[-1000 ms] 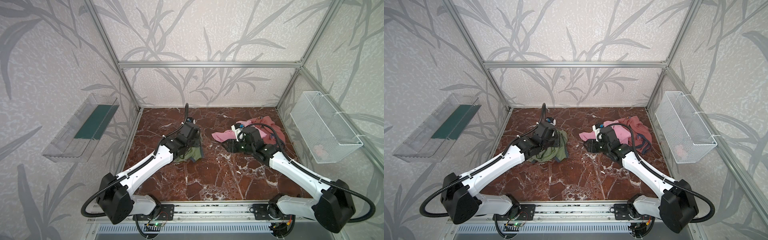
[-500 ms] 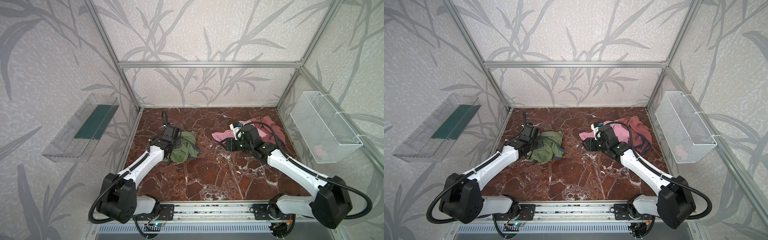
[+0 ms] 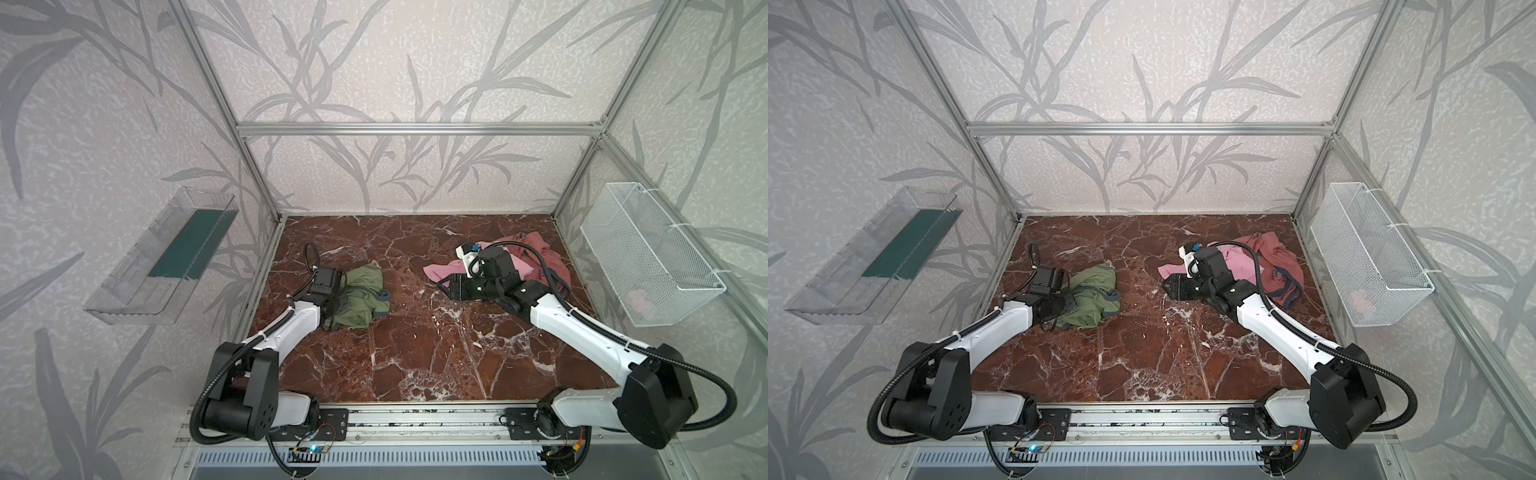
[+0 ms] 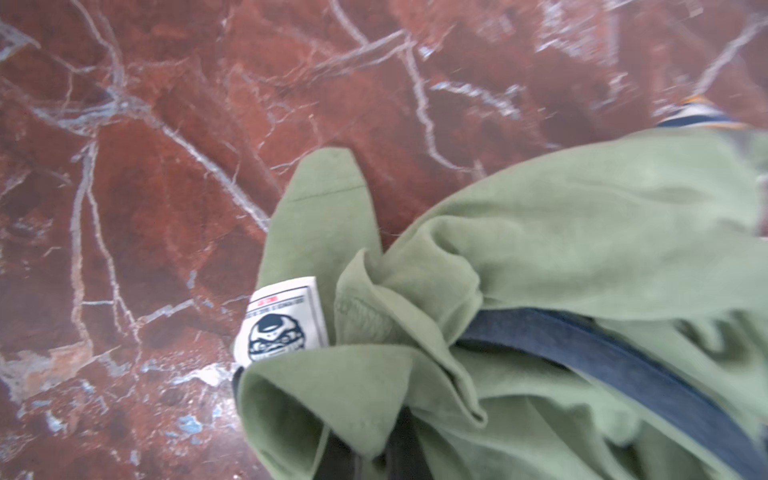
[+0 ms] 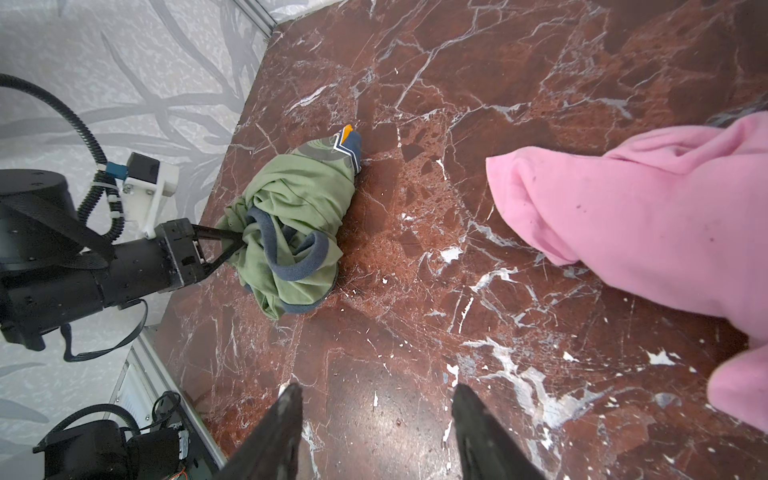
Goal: Pick out a specific cloth from the pile
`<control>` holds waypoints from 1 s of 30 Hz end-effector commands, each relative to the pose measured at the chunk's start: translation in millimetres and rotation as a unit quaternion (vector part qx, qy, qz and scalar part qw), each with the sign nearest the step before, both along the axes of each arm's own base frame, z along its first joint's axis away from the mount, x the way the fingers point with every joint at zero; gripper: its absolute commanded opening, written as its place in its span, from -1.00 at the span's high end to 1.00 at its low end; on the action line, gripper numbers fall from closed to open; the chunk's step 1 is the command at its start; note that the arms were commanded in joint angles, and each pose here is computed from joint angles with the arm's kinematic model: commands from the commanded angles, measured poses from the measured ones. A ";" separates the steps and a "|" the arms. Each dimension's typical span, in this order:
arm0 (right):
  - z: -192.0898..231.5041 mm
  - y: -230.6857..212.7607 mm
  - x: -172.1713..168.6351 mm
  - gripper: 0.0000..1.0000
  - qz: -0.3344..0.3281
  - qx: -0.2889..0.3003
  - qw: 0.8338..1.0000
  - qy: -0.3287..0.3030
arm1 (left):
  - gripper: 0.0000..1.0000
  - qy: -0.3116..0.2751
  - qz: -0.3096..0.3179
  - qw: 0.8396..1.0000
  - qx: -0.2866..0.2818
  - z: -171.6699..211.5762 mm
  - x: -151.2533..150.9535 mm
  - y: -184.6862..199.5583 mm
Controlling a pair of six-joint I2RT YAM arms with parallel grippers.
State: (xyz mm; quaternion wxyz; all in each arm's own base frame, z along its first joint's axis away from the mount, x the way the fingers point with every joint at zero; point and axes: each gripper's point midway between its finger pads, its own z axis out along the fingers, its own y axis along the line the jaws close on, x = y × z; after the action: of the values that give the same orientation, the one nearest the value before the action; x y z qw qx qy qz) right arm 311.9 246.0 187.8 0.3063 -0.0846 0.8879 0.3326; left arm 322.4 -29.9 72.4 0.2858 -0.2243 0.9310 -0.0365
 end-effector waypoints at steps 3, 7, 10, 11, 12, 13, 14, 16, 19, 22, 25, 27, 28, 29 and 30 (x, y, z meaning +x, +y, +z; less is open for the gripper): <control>18.5 -0.3 2.6 -0.16 0.001 0.007 1.000 -0.022 | 0.48 -0.031 -0.015 0.999 -0.017 32.7 -11.9 -5.8; 20.0 1.5 4.1 -0.16 0.001 0.011 1.000 -0.023 | 0.28 -0.042 -0.024 0.999 -0.011 53.7 -24.6 -6.2; 21.0 3.2 5.1 -0.16 0.002 0.016 1.000 -0.022 | 0.27 -0.050 -0.044 0.998 -0.002 69.3 -30.7 -11.0; 20.8 4.1 5.0 -0.16 0.003 0.018 1.000 -0.022 | 0.30 -0.057 -0.059 0.997 -0.003 73.4 -30.9 -16.6; 20.2 4.5 5.1 -0.16 0.003 0.019 1.000 -0.021 | 0.30 -0.063 -0.072 0.995 -0.006 76.8 -29.8 -23.3; 19.9 5.2 5.1 -0.16 0.003 0.020 1.000 -0.020 | 0.30 -0.067 -0.088 0.994 -0.010 78.1 -28.8 -31.3; 19.2 5.8 4.9 -0.16 0.004 0.022 1.000 -0.019 | 0.31 -0.070 -0.106 0.992 -0.015 77.5 -27.1 -41.2; 17.5 5.7 5.3 -0.16 0.002 0.023 1.000 -0.015 | 0.34 -0.067 -0.130 0.989 -0.019 71.5 -25.0 -58.7; 17.2 5.2 4.5 -0.16 0.001 0.022 1.000 -0.015 | 0.39 -0.055 -0.150 0.987 -0.034 53.1 -19.9 -80.0; 16.2 2.7 3.5 -0.16 -0.002 0.018 1.000 -0.014 | 0.42 -0.047 -0.146 0.986 -0.061 32.8 -12.9 -91.2; 15.3 2.0 3.7 -0.16 -0.004 0.015 1.000 -0.014 | 0.44 -0.050 -0.138 0.987 -0.066 18.3 -2.7 -94.7; 14.8 2.9 5.1 -0.16 -0.002 0.012 1.000 -0.012 | 0.46 -0.045 -0.121 0.990 -0.051 8.4 4.7 -90.0; 14.9 3.4 6.6 -0.16 -0.002 0.010 1.000 -0.012 | 0.46 -0.043 -0.112 0.992 -0.041 4.6 7.8 -86.4; 15.0 4.5 7.8 -0.16 0.000 0.008 1.000 -0.011 | 0.47 -0.041 -0.101 0.994 -0.029 0.7 11.9 -81.7; 15.8 5.6 9.8 -0.16 0.001 0.008 1.000 -0.012 | 0.47 -0.040 -0.091 0.995 -0.016 -2.0 16.3 -77.2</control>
State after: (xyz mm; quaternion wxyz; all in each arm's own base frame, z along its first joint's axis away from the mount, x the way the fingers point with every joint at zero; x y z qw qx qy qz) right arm 312.4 247.7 188.9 0.3023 -0.0819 0.8881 0.3363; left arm 318.8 -116.8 67.4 0.2817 -0.1124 0.9466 -0.1092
